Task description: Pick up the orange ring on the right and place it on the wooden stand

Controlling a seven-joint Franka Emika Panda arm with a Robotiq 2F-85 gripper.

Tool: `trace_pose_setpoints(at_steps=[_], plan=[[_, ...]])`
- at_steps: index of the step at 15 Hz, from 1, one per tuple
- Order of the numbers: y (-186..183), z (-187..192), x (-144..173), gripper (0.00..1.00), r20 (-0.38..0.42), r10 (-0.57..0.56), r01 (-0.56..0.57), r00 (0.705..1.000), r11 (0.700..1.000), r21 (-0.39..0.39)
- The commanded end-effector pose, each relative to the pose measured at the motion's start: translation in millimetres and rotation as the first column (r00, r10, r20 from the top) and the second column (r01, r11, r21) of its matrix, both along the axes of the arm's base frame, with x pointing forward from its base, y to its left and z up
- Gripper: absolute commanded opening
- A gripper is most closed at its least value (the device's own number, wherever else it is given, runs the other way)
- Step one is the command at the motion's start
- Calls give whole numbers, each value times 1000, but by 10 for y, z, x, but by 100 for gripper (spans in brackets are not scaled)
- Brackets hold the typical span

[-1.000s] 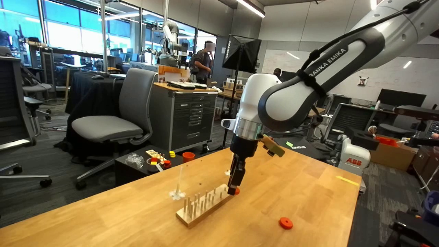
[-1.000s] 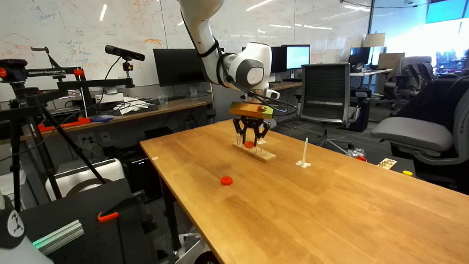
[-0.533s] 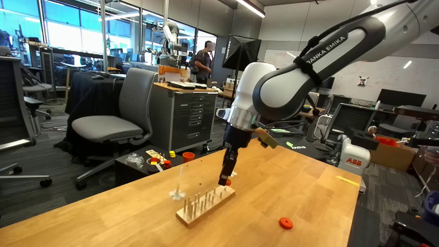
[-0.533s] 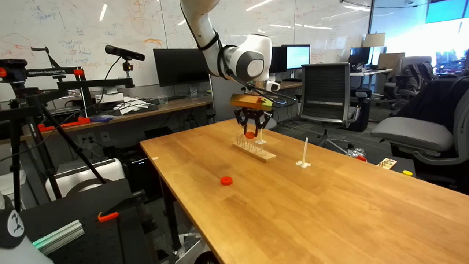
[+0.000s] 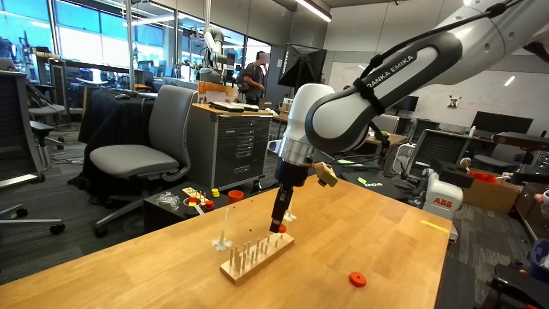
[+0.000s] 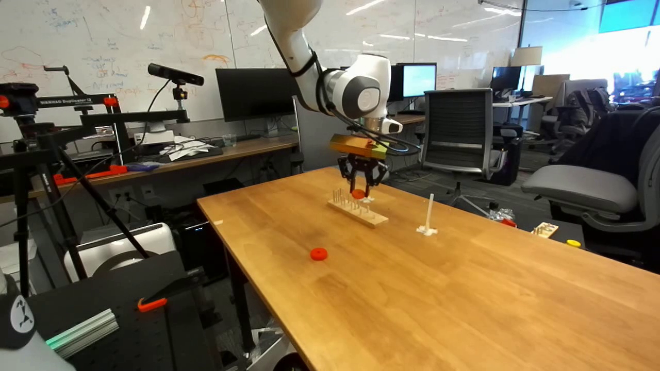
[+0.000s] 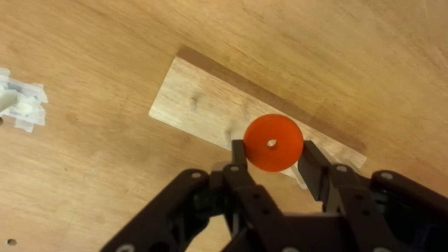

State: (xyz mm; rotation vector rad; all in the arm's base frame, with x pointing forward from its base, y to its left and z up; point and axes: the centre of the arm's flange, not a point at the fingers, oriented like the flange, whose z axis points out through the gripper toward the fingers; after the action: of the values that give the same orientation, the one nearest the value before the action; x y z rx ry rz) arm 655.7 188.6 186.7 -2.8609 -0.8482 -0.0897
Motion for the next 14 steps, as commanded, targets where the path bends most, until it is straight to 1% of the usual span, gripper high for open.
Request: trace_pose_setpoints(at_steps=[1,6,14], plan=[[6,-144,194,18,-32,-44,43,999,999,-24],[26,-273,187,18,-50,-46,45,998,999,-25],[77,-298,231,18,-55,-57,55,997,998,-27]])
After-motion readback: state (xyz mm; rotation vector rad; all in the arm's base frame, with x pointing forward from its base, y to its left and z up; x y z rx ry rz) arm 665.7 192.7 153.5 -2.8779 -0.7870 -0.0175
